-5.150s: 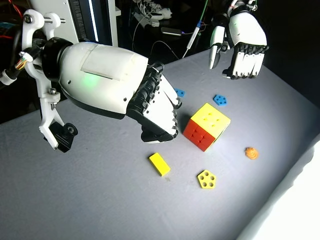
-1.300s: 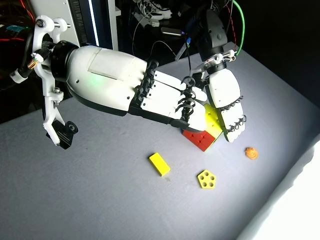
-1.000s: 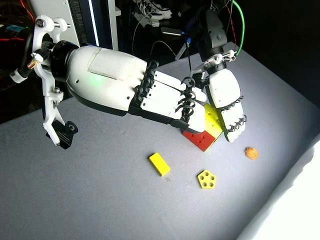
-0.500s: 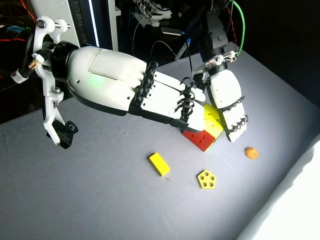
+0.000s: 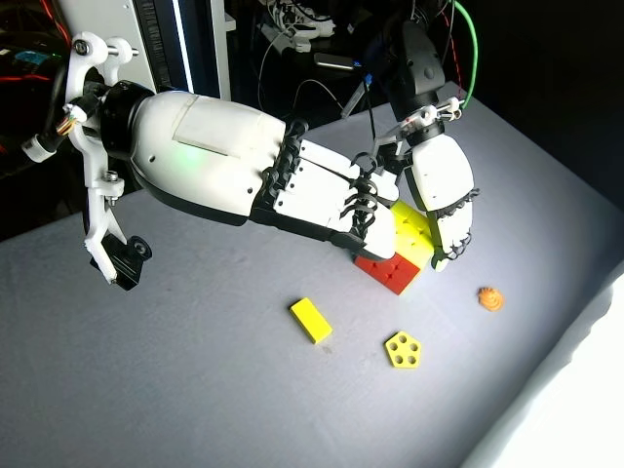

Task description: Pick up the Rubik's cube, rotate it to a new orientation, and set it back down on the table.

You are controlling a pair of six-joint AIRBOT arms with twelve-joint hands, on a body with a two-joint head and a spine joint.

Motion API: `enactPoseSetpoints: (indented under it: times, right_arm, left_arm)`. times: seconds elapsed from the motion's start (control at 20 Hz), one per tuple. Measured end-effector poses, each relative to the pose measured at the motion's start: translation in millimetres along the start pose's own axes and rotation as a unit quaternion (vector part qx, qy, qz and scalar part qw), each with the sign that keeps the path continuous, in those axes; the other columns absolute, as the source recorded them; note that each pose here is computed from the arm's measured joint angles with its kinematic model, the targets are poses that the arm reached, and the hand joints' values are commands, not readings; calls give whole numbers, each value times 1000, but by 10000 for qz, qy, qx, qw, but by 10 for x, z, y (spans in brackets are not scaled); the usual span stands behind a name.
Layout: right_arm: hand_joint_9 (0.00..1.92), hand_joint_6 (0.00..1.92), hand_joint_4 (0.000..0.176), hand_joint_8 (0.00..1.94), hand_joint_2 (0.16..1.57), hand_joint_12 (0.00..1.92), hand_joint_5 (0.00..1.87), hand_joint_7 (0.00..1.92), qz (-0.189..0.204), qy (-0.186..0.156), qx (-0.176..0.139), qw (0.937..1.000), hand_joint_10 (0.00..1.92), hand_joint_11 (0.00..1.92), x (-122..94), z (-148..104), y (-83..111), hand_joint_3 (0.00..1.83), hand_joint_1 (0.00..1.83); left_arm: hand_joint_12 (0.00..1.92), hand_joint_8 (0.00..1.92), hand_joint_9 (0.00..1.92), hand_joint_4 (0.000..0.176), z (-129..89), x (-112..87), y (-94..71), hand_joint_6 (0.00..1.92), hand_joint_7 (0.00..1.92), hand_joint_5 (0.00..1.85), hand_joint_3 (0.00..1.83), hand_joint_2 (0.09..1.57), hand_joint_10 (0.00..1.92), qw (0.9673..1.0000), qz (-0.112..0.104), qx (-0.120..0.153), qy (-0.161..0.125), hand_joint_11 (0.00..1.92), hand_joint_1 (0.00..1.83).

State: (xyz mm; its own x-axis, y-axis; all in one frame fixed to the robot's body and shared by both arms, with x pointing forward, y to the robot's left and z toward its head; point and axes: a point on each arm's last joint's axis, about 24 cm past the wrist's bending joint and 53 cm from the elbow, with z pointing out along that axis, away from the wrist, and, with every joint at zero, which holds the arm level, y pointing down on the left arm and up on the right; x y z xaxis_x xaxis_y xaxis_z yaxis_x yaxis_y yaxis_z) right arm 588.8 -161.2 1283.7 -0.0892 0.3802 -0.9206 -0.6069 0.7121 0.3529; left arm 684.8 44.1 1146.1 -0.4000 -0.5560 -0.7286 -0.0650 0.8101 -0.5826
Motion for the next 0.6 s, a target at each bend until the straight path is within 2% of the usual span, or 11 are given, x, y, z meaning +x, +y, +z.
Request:
enactPoseSetpoints:
  times: [0.15, 0.25, 0.35, 0.4, 0.45, 0.5, 0.6]
  right_arm:
    - [135, 7, 0, 4, 1235, 249, 68, 163, -23, -1, 2, 10000, 8, 0, -1, -1, -1, 1, 100]
    - [179, 9, 0, 9, 1219, 385, 85, 205, -27, -2, 4, 10000, 20, 0, -3, -2, -3, 0, 106]
    - [172, 3, 0, 2, 1223, 259, 72, 209, -97, 26, -50, 9999, 12, 0, 6, -6, 21, 0, 103]
    - [182, 7, 0, 4, 1219, 301, 85, 219, -141, 49, -103, 9998, 14, 0, 10, -11, 44, 0, 109]
    - [182, 7, 0, 4, 1219, 301, 85, 219, -120, 89, -170, 9997, 14, 0, 20, -21, 71, 0, 109]
    - [150, 4, 0, 0, 1223, 268, 82, 186, -75, 138, -256, 9995, 3, 0, 29, -34, 107, 0, 82]
    - [132, 2, 0, 0, 1228, 231, 80, 164, 126, 197, -336, 9992, 0, 0, 33, -56, 145, 2, 90]
  left_arm:
    - [1921, 1785, 561, 0, 6, 25, -83, 1477, 593, 607, 37, 1321, 1921, 9998, 42, 161, 124, 506, 1104]
    - [1921, 1756, 516, 0, -45, 53, -169, 1521, 584, 596, 27, 1332, 1890, 9988, 165, 308, 335, 430, 1086]
    - [1921, 1729, 520, 0, -131, 97, -277, 1531, 597, 594, 20, 1331, 1896, 9972, 128, 517, 522, 464, 1087]
    - [1921, 1728, 501, 13, -150, 84, -316, 1568, 577, 592, 21, 1337, 1916, 9967, 122, 595, 538, 463, 1076]
    - [1921, 1728, 501, 13, -178, 69, -368, 1568, 577, 592, 21, 1337, 1916, 9958, 99, 713, 573, 463, 1076]
    - [1921, 1721, 513, 14, -214, 23, -411, 1544, 578, 619, 17, 1330, 1921, 9950, 73, 816, 574, 480, 1082]
    - [1921, 1765, 498, 23, -289, -83, -454, 1656, 542, 542, 30, 1362, 1921, 9943, 43, 931, 520, 482, 1048]
